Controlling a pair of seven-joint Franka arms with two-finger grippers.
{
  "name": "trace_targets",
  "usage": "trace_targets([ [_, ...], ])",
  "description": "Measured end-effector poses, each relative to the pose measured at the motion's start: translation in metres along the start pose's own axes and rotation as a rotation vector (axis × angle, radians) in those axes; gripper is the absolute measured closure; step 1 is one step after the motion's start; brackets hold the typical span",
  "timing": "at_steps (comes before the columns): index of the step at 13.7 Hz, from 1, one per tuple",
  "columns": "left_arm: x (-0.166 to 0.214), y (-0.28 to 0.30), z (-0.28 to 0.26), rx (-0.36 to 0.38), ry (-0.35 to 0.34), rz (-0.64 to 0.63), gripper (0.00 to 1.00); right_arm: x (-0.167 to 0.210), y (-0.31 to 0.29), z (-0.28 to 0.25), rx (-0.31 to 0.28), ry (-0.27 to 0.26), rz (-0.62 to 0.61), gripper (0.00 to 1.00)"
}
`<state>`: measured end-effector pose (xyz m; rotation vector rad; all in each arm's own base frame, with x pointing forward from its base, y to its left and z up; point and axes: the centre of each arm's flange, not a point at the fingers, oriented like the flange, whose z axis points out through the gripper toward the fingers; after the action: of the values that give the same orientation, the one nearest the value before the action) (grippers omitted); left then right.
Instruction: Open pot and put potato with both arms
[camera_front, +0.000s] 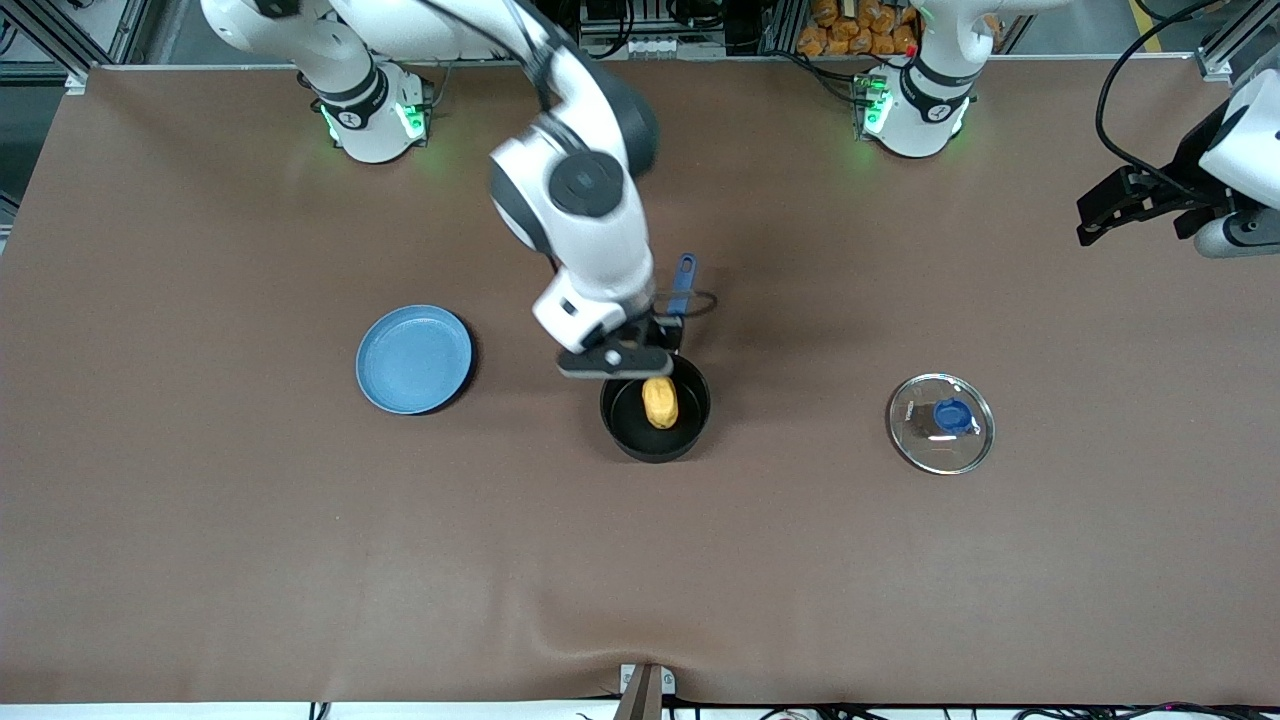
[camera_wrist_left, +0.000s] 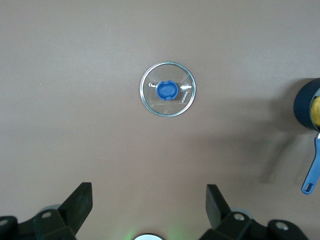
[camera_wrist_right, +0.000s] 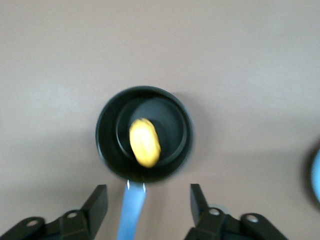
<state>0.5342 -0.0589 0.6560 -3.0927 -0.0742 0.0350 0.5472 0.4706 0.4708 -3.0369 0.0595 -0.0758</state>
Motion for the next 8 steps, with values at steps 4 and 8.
trace_targets([
  [4, 0.000, -0.002, 0.000, 0.000, 0.000, -0.004, 0.00, 0.005, 0.101, -0.127, 0.001, -0.053, -0.061, 0.00],
  [8, 0.001, -0.006, 0.000, 0.000, 0.000, -0.012, 0.00, 0.014, 0.240, -0.187, -0.005, -0.083, -0.078, 0.00],
])
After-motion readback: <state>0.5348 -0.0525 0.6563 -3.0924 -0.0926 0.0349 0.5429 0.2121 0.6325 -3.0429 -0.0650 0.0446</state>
